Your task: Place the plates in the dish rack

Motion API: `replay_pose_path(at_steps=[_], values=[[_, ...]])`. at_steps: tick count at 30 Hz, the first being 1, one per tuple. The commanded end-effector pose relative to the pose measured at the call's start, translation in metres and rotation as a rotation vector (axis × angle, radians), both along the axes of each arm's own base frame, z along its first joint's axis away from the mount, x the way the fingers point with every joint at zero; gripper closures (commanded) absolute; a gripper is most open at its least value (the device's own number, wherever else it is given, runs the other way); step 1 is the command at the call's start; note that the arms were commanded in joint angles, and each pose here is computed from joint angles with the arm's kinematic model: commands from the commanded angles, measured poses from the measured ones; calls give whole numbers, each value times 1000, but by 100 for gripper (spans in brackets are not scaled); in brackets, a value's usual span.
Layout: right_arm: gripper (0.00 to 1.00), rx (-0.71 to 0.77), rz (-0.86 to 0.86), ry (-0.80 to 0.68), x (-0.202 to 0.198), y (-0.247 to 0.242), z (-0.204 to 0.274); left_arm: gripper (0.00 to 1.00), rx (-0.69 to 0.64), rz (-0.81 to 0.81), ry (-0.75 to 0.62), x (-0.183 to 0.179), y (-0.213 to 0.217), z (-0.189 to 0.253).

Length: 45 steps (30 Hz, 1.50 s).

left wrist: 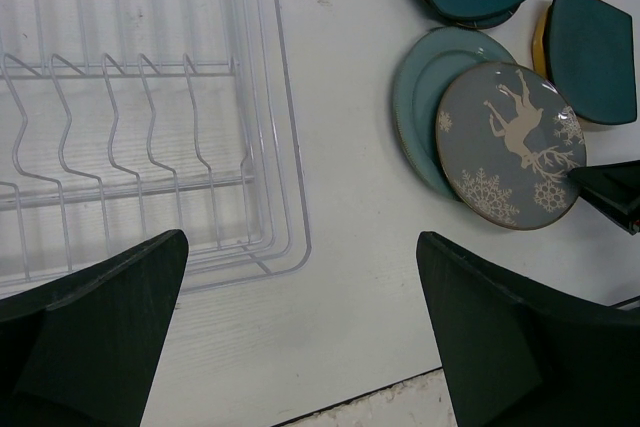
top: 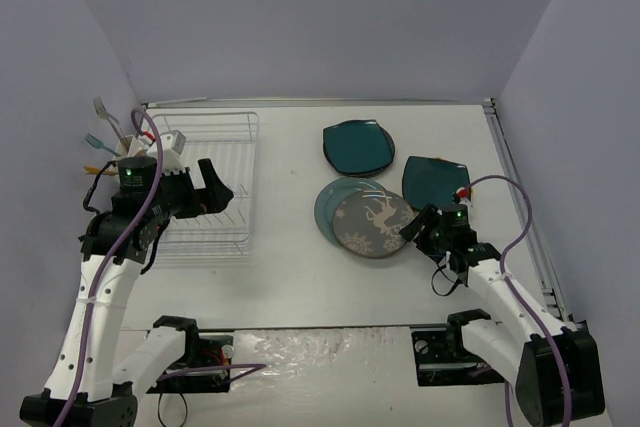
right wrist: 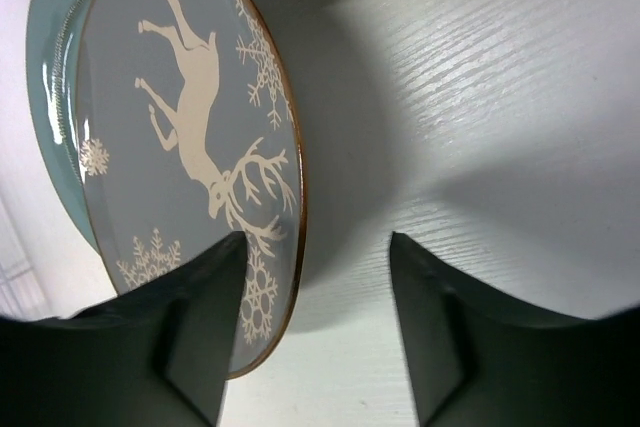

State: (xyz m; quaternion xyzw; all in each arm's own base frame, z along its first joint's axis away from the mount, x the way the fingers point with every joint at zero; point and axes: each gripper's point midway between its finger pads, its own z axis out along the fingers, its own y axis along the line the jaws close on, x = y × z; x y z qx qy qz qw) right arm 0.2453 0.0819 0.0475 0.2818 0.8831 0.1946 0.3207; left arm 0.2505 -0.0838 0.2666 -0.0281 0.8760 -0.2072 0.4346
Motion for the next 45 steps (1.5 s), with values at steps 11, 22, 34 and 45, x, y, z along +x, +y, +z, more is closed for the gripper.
replay_pose_path(at_steps=[11,22,34,45], values=[[23,132,106,-127,39,31,9,3,-44,-20,-55,8,-9,20],[49,167,122,-160,47,35,0,3,-69,-18,-54,5,-12,21],[98,190,127,-237,42,30,35,3,-110,-25,-57,7,-19,27],[100,298,256,-430,56,55,137,3,-271,-146,-74,15,-72,49]])
